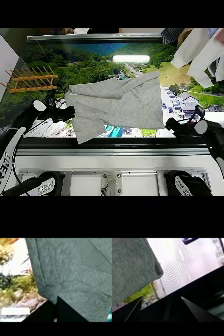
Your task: Fold the clothes and pants, and hang the long-sleeved shirts on hangers.
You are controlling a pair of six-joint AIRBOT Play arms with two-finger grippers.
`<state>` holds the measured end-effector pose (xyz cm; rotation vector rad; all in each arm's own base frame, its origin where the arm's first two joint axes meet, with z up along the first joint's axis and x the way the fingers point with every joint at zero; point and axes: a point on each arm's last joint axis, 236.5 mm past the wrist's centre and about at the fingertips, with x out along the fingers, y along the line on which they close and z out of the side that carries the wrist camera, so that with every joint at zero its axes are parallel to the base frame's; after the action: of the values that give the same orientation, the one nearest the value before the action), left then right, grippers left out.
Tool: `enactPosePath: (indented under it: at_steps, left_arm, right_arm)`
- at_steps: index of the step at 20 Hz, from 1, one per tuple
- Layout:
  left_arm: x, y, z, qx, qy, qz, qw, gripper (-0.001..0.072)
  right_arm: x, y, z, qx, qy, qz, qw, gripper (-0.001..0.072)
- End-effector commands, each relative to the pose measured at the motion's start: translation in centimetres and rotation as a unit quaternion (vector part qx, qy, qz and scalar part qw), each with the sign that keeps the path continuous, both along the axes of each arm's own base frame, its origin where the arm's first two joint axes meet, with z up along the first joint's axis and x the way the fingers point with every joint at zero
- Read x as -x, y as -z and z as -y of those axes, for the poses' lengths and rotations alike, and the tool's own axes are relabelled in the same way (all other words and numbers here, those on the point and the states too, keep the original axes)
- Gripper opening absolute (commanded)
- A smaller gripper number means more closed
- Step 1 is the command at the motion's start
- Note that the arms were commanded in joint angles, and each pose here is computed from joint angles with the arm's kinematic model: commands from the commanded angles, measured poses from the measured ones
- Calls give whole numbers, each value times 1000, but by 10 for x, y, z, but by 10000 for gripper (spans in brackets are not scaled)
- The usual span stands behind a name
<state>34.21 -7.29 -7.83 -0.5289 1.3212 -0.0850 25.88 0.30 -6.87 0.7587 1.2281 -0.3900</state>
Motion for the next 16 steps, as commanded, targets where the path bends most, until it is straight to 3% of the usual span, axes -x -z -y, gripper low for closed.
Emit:
enactPosePath:
  at_steps: [1, 4, 10, 11, 12, 13, 16]
  left_arm:
    - [20, 3, 1, -3, 3, 1, 1000, 17]
    - [31, 10, 1, -3, 3, -10, 1000, 17]
    - [32, 11, 1, -2, 3, -11, 1000, 17]
    - [32, 11, 1, -2, 3, -11, 1000, 17]
    - [31, 10, 1, -2, 3, -10, 1000, 17]
    - [29, 6, 1, -2, 5, -8, 1000, 17]
    - [-2, -58, -3, 4, 12, 53, 999, 17]
  right_arm:
    - [-9, 26, -8, -58, 115, 33, 991, 510]
    - [-23, 37, -7, -64, 130, 44, 988, 510]
    - [-39, 57, -37, -57, 63, 53, 995, 499]
    - [-40, 58, -39, -51, 44, 52, 996, 329]
    - [-43, 54, -40, -42, 17, 59, 997, 96]
    - [-50, 46, -40, -35, -5, 69, 997, 19]
    - [-91, -26, -24, 13, -91, 134, 987, 18]
